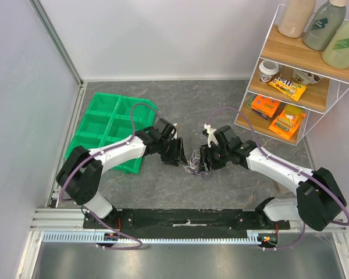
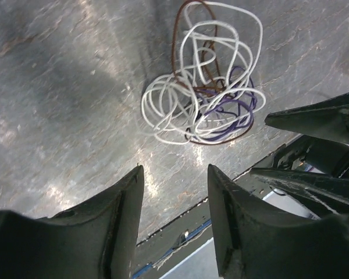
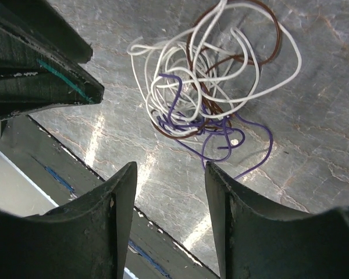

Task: Untangle the cables

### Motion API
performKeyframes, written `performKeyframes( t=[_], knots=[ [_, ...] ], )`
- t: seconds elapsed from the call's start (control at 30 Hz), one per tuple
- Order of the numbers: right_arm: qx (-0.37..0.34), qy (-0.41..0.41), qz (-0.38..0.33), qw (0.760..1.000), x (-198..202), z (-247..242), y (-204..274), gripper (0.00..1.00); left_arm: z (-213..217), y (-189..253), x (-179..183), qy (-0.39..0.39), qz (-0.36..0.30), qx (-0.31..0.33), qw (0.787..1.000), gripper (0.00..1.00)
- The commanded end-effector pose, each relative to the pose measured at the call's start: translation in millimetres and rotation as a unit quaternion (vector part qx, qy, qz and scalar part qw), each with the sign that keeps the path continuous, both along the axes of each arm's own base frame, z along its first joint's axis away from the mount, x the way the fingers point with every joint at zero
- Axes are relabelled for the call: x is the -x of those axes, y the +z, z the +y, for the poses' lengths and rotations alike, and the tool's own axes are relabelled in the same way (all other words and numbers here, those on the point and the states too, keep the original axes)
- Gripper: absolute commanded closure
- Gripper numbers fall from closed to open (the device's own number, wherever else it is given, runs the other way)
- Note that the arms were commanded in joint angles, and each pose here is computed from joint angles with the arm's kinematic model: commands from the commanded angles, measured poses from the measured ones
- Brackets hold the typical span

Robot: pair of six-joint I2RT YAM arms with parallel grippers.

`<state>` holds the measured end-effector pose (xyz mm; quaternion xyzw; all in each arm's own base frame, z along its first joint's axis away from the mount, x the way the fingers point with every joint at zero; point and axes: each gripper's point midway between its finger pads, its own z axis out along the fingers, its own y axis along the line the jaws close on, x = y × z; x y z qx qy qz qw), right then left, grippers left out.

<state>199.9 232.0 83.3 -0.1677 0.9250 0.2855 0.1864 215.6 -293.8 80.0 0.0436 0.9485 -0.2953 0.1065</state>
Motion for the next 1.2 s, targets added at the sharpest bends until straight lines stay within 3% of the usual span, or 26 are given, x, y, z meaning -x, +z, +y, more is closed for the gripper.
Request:
performKeyframes(
  t=[0.0,0.17,0.3,0.47,0.6,0.73,0.87,1.0,1.17],
  knots=[
    [-0.007,-0.003,-0.003,1.0,2,-1,-2,0.43,-23,5,-11,-0.065,-0.026,0.034,0.997,0.44],
    [-0.003,-0.004,-0.005,1.0,0,-1,-4,0.43,-24,-16,-11,-0.084,-0.016,0.021,0.996,0.4],
    [0.0,-0.003,0.001,1.0,-1,1,-11,0.41,-26,-21,-13,-0.088,-0.01,0.019,0.996,0.44],
    [0.012,-0.015,0.005,1.0,-8,2,-20,0.41,-28,-6,-17,-0.086,-0.026,0.025,0.996,0.79],
    [0.025,-0.039,0.0,0.999,-21,1,-26,0.42,-27,24,-17,-0.091,-0.057,0.045,0.993,0.95],
    [0.038,-0.064,0.005,0.997,-30,1,-37,0.54,-22,75,-12,-0.096,-0.112,0.075,0.986,0.98],
    [0.069,-0.103,0.01,0.992,-32,-13,-50,0.73,-4,132,-18,-0.085,-0.202,0.071,0.973,0.98],
    [0.119,-0.159,0.003,0.98,-34,-44,-56,1.0,16,211,-29,-0.064,-0.326,0.075,0.94,0.98],
    [0.163,-0.226,-0.008,0.96,-37,-88,-53,1.0,34,315,-34,-0.04,-0.461,0.103,0.88,0.98]
  ],
)
